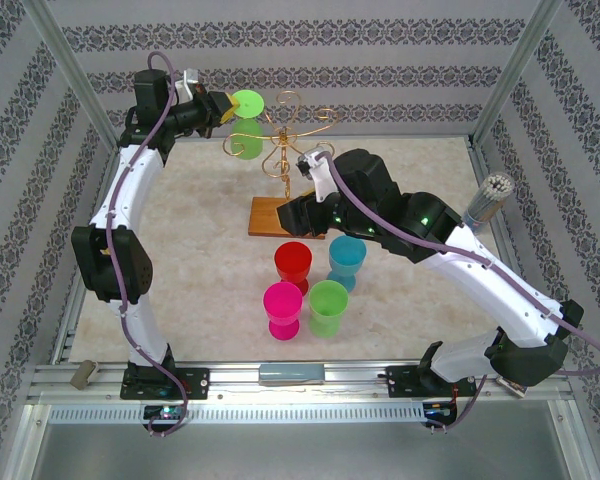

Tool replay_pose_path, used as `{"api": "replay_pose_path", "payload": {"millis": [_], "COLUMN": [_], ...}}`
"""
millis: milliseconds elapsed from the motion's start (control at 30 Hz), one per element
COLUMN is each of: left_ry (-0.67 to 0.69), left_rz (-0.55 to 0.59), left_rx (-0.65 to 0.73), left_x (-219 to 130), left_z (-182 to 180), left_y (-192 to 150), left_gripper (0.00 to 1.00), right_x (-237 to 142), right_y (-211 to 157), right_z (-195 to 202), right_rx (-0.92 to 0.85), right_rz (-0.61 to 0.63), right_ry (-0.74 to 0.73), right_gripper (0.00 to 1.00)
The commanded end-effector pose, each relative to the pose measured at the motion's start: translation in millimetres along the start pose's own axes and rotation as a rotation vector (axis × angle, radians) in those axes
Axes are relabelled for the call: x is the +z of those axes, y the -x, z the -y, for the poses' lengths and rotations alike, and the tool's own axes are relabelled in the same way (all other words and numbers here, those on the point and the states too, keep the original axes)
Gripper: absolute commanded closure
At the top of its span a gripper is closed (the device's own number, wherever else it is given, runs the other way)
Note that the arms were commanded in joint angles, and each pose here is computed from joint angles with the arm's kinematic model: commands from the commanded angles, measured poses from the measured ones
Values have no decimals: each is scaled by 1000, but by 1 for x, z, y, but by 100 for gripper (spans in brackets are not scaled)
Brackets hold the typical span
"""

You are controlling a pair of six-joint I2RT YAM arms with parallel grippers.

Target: Take the wine glass off the wine glass rack

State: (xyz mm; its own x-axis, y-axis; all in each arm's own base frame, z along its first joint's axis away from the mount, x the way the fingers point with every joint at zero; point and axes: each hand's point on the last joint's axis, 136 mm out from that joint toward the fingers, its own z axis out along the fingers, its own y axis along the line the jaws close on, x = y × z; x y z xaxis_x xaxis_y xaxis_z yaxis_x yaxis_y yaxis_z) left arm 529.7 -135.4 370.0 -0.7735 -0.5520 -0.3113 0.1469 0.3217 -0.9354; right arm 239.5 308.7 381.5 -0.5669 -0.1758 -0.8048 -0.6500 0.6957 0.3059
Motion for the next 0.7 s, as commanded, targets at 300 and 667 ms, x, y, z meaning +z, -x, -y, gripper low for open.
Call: {"api": "replay_pose_path", "payload": {"millis": [300,667], "left_ry": [-104,-107], "left_rz": [-10,-43], "left_rx": [27,33], "left_x": [0,7], "left_z": [33,34], "left_y": [0,-7], "left_gripper": [100,100], "right_x": [-4,-2], "right_y": [5,4], "right_z": [-1,0], "right_rx": [21,21], "right_rz": [28,28], "right_ry": [13,14], "right_gripper": [41,41]}}
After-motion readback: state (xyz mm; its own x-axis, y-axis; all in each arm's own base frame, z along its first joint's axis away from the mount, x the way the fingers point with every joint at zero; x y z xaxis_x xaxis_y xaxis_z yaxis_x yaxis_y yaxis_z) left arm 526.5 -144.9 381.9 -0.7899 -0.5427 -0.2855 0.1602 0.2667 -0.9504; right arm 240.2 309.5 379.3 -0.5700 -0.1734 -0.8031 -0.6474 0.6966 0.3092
